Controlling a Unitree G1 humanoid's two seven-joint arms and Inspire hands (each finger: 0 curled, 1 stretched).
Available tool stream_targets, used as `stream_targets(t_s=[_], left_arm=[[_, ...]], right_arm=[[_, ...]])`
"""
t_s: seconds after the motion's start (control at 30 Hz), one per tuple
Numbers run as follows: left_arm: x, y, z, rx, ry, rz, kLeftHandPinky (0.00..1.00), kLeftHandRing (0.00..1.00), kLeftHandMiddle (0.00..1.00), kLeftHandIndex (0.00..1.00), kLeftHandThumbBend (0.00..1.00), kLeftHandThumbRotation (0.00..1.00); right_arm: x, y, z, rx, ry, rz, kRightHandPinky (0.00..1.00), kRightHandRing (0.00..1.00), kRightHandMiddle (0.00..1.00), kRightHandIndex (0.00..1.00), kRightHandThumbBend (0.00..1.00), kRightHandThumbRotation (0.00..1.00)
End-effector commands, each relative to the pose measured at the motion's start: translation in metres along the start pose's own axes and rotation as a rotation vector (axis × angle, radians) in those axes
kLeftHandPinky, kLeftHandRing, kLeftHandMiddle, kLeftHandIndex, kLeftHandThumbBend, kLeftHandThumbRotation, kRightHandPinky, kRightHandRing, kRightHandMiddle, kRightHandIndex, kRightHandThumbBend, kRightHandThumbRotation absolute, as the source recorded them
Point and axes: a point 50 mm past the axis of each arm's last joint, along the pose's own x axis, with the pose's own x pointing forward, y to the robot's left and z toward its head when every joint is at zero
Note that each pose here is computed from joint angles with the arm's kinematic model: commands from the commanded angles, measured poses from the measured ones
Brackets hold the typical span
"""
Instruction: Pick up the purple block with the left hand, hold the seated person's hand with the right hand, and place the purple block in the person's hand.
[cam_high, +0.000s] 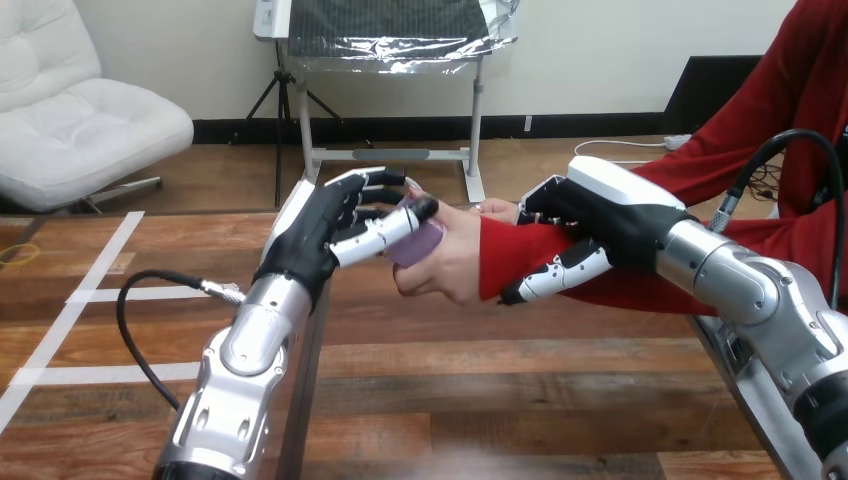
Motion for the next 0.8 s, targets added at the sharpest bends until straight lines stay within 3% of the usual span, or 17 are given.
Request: stream_targets(t_s=[0.0, 0.77], left_arm=[[0.001, 0.010, 0.019, 0.020, -0.097, 0.031, 0.64, 0.78, 0.80, 0.79, 0.75, 0.92], [-0.005, 0.012, 0.011, 0.022, -0.101, 0.024, 0.76, 0.84, 0.87, 0.85, 0.73, 0.99]], right_arm=[[0.006, -0.012, 0.023, 0.006, -0.103, -0.056, 0.24, 0.30, 0.38, 0.49, 0.85, 0.36], [-0.005, -0.007, 0.020, 0.009, -0.105, -0.033, 0.26, 0.31, 0.39, 0.50, 0.84, 0.37]])
